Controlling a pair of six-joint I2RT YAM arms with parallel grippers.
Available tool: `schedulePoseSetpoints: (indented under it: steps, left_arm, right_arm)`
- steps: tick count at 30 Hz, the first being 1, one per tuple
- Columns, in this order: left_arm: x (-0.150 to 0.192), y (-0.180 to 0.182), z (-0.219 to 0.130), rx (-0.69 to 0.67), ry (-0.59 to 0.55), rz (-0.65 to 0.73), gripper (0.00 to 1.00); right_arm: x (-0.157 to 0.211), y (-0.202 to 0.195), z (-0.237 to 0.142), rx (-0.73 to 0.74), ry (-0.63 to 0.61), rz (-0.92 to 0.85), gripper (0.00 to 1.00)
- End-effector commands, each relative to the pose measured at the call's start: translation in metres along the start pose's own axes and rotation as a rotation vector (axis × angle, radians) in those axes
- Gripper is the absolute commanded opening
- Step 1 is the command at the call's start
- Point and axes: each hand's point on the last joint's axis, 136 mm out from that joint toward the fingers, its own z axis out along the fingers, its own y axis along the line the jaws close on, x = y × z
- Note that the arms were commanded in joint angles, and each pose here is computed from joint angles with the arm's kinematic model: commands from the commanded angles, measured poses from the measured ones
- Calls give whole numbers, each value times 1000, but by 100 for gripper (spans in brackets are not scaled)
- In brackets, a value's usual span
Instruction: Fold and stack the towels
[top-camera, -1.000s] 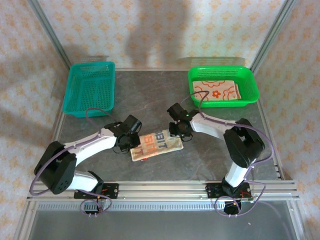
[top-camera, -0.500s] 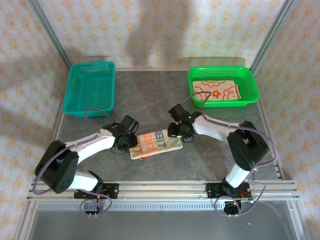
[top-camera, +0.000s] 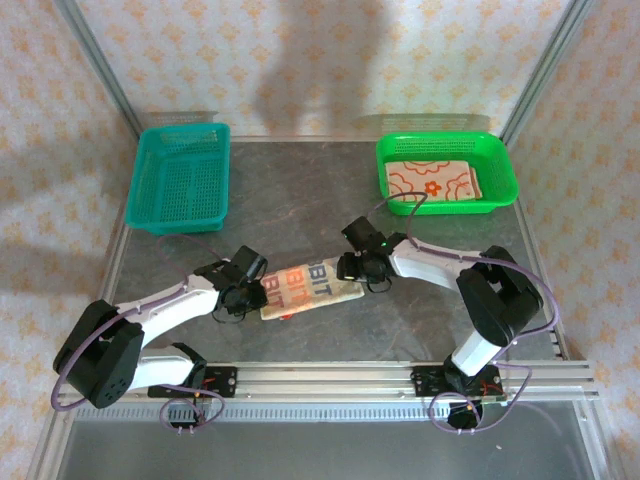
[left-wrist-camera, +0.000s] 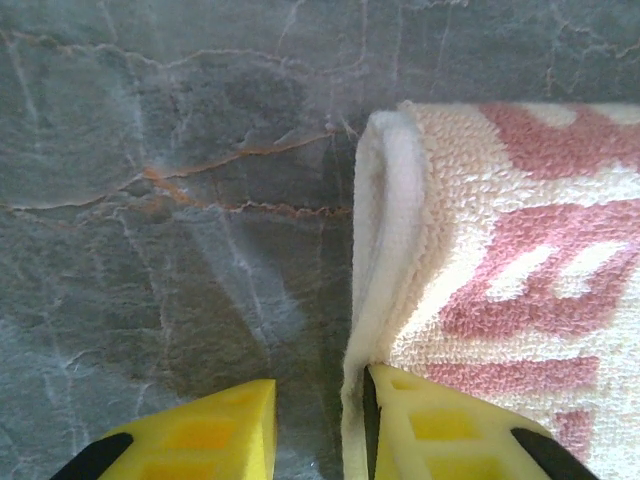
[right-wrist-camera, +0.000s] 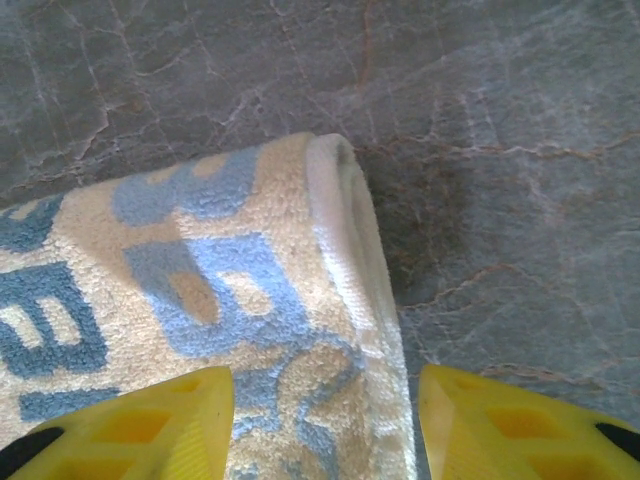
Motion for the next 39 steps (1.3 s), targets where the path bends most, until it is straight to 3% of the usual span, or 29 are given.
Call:
schedulePoseSetpoints:
  steps: [1, 20, 23, 30, 33, 35, 39]
  left_arm:
    - [4, -1, 11, 14, 18, -23, 27]
    - [8, -4, 17, 28, 32, -29, 27]
    - [8, -4, 17, 27, 33, -27, 27]
    - [4, -4, 7, 27, 8, -18, 27]
    - [-4, -9, -6, 35, -19, -8, 27]
    - [-13, -13, -18, 36, -51, 2, 30]
    - [-33, -20, -49, 51, -137, 13, 50]
  right_arm:
    - [2, 1, 8, 12, 8, 2, 51]
    - [26, 12, 24, 59, 46, -26, 44]
    - [31, 2, 32, 93, 58, -26, 35]
    - [35, -16, 34, 159, 54, -55, 0]
    - [26, -15, 20, 169, 20, -63, 0]
    - [14, -13, 6, 181, -16, -72, 0]
    - [-16, -13, -32, 261, -91, -101, 0]
